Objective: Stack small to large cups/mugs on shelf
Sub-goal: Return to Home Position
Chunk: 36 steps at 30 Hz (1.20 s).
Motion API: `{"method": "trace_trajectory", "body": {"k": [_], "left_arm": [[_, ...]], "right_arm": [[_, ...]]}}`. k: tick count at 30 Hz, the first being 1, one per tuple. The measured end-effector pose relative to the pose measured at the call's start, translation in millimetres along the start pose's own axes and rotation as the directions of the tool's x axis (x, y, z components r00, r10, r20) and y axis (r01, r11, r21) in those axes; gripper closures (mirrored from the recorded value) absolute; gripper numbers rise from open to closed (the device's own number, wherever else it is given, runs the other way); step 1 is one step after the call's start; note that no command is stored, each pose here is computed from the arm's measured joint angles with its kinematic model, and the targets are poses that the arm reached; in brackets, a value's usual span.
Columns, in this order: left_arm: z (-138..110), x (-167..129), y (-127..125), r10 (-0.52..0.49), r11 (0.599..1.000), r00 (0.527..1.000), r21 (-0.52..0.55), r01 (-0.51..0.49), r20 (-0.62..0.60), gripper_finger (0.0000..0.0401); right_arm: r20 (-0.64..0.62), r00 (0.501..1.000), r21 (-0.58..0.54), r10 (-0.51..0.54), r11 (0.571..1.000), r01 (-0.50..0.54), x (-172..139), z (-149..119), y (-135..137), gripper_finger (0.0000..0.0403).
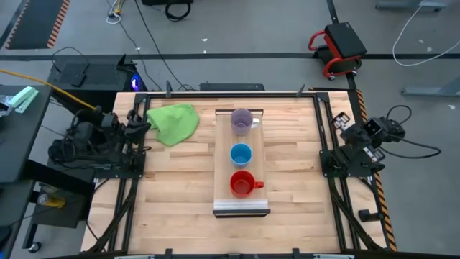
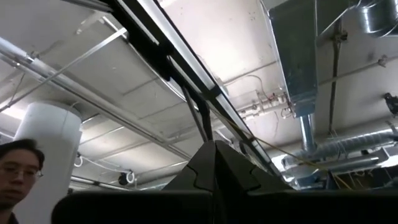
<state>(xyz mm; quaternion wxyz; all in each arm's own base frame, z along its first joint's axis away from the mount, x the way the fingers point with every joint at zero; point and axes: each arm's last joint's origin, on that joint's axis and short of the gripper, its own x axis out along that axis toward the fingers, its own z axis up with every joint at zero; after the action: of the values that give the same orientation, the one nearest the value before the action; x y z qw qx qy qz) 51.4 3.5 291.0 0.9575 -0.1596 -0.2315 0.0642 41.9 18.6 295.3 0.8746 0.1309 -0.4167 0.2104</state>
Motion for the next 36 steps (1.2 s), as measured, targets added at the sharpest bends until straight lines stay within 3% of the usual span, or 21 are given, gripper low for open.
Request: {"method": "trace_trajectory", "body": {"k": [10,19,25,31,36], "left_arm": [[-28.2,0.2,6.9,0.017,0.998,0.996,-0.057,-0.021,-0.085,0.0377],[-59.8,-0.4,15.0,0.04,0.992,0.986,-0.115,-0.059,-0.161,0.0365],[-78.7,-2.0,20.2,0.05,0.986,0.979,-0.145,-0.08,-0.196,0.0374],[-91.3,-3.9,23.9,0.062,0.99,0.97,-0.109,-0.09,-0.235,0.0376],[-109.8,-7.6,29.7,0.083,0.989,0.952,-0.09,-0.114,-0.293,0.0367]], "right_arm": [[0.013,0.999,0.044,-0.04,0.998,0.04,-24.6,-37.7,-4.8,0.0387],[-0.082,0.994,0.125,-0.078,0.988,0.088,-31.6,-55.2,-7.4,0.0387],[-0.156,0.984,0.116,-0.086,0.988,0.105,-32.5,-62.3,-8.1,0.0387],[-0.398,0.908,0.074,-0.133,0.982,0.176,-39.7,-85.9,-11.2,0.0387],[-0.518,0.827,-0.025,-0.218,0.97,0.24,-47.0,-98.4,-14.5,0.0387]]}}
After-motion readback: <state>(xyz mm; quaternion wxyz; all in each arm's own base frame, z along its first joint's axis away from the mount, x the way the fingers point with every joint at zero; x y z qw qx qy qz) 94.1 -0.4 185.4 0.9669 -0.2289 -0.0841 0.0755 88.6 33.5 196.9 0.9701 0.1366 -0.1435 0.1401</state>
